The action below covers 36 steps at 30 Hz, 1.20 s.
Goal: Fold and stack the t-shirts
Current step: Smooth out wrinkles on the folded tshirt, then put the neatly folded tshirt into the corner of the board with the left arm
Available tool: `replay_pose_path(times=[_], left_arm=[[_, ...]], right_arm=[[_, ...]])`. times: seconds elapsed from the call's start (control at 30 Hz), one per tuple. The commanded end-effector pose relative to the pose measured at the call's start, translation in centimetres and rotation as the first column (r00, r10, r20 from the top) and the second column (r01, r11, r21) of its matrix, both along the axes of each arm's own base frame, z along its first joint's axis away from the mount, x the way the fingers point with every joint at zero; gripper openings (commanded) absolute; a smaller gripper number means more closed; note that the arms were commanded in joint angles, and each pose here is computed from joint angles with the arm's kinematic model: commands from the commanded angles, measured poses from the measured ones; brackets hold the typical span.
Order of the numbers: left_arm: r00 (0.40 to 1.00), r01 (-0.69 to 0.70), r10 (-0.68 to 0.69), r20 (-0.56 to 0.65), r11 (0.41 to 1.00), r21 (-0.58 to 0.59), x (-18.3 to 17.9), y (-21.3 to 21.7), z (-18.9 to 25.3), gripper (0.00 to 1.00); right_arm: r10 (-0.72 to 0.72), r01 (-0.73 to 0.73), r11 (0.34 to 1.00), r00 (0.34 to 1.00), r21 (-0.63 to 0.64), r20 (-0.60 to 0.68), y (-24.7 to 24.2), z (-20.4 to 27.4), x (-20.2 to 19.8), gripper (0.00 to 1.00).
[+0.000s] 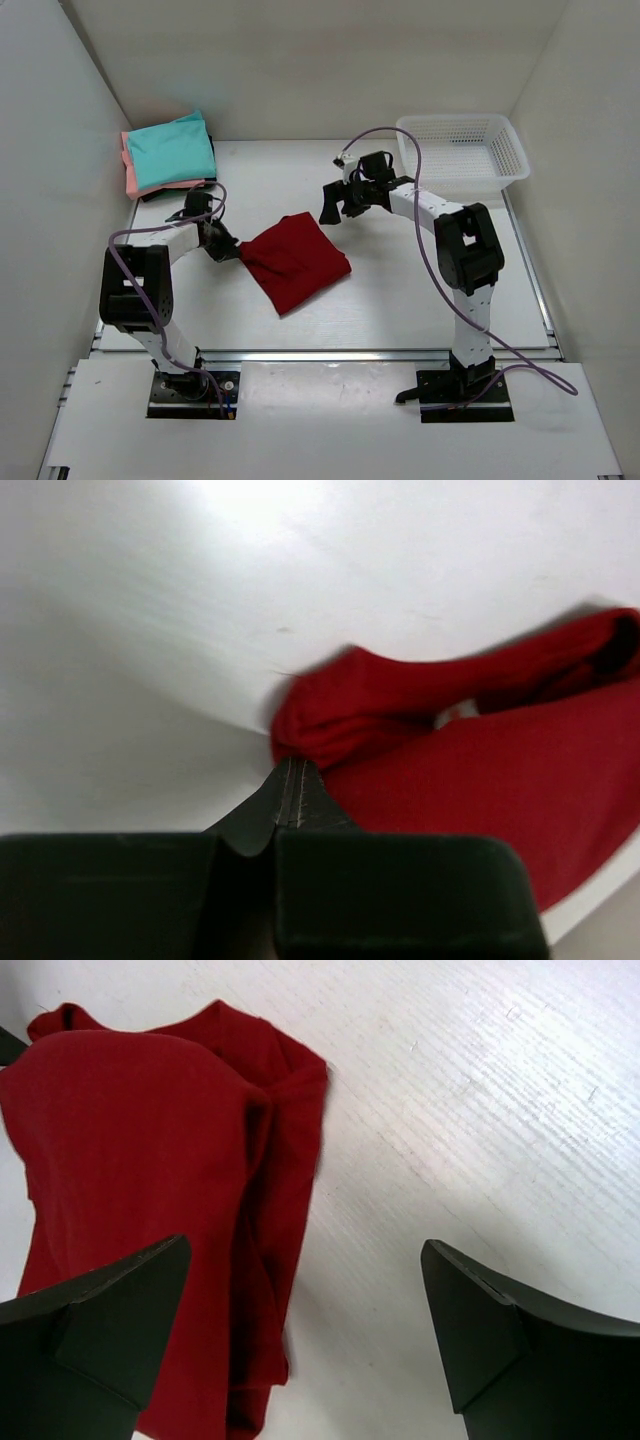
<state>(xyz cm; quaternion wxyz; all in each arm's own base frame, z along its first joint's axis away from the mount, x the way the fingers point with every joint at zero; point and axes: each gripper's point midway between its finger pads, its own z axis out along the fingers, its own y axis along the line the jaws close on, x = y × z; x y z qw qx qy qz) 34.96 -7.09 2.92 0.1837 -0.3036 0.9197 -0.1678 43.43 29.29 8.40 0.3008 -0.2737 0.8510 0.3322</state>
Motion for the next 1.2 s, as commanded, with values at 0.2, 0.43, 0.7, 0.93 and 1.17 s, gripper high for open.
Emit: replay_pose_path(times=[0.2, 0.43, 0.7, 0.93, 1.17], left_arm=[[0.998, -0.041, 0.045, -0.042, 0.994, 0.100, -1.5, 2.3, -2.1, 0.00], [0.992, -0.066, 0.062, 0.115, 0.997, 0.039, 1.6, 2.1, 0.5, 0.38], [0.982, -0.037, 0.042, 0.185, 0.999, -0.029, 1.3, -0.6, 5.3, 0.51], [0.991, 0.018, -0.011, 0.135, 0.998, -0.058, -2.6, -4.7, 3.5, 0.54], [0.998, 0.049, -0.050, 0.026, 0.999, 0.019, -4.5, -6.9, 0.5, 0.58]], right_arm=[[0.011, -0.016, 0.988, 0.999, -0.156, -0.033, 3.5, -2.1, -3.3, 0.82], [-0.148, 0.107, 0.945, 0.983, -0.309, -0.111, 1.0, -6.6, -3.8, 0.99], [-0.204, 0.146, 0.905, 0.973, -0.399, -0.106, -1.2, -7.8, -2.1, 0.99], [-0.188, 0.124, 0.889, 0.977, -0.442, -0.104, -0.7, -8.1, -2.7, 1.00], [-0.192, 0.121, 0.893, 0.974, -0.434, -0.123, -0.4, -8.3, -3.4, 0.99]])
